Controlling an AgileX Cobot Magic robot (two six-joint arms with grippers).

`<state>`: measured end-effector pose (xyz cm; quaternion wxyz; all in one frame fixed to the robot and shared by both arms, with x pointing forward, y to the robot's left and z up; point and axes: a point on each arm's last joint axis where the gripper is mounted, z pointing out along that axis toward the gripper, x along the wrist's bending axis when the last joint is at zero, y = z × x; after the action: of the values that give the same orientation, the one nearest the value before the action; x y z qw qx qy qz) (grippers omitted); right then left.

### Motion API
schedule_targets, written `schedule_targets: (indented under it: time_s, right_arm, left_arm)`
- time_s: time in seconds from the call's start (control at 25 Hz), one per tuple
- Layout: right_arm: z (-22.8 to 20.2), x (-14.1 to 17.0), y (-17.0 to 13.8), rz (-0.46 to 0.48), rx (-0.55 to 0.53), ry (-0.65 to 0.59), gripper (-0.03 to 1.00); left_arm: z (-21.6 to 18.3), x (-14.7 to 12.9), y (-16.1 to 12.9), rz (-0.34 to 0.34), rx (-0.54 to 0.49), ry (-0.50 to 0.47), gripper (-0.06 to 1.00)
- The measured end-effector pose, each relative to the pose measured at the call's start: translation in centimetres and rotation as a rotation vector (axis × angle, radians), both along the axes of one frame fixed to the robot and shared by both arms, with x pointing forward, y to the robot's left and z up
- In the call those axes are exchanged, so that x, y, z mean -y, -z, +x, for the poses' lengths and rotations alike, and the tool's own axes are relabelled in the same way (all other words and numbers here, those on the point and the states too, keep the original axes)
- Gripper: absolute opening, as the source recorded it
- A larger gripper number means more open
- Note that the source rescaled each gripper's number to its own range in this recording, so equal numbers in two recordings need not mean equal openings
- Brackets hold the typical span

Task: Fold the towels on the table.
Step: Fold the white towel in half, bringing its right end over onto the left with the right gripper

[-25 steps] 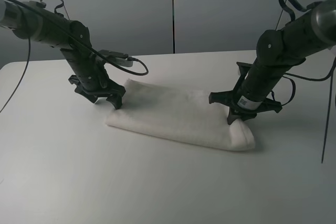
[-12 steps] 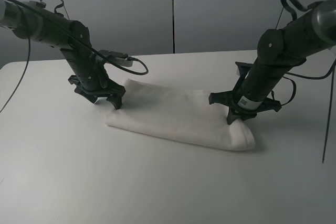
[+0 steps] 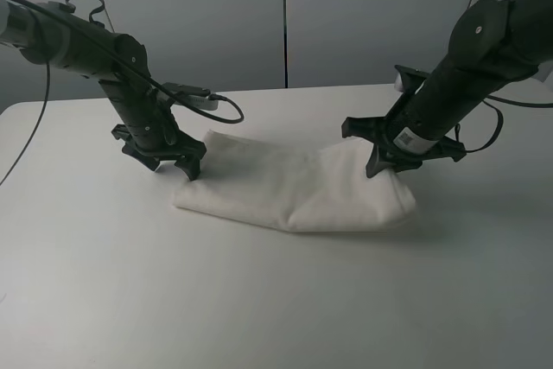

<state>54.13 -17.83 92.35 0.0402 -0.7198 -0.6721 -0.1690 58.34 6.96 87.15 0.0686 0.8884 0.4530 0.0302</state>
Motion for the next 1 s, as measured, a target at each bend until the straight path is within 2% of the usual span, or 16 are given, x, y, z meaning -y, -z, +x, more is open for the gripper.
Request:
schedule_targets:
  time_s: [0.16,0.48,0.68,1.0]
  right_arm:
    - [0.0,-0.8,-0.9,0.108,0.014,0.004,0.02]
    - [0.3,-2.9,-2.3,0.392,0.045,0.022,0.02]
    - [0.6,-3.7,-3.0,0.489,0.080,0.035,0.02]
    - [0.0,-7.1,-4.1,0.609,0.142,-0.020,0.02]
  left_arm:
    - [0.0,0.0,0.0,0.000,-0.002,-0.001,0.99]
    - [0.0,0.0,0.0,0.000,-0.002,-0.001,0.99]
    - [0.0,0.0,0.0,0.000,-0.002,-0.001,0.99]
    - [0.0,0.0,0.0,0.000,-0.002,-0.001,0.99]
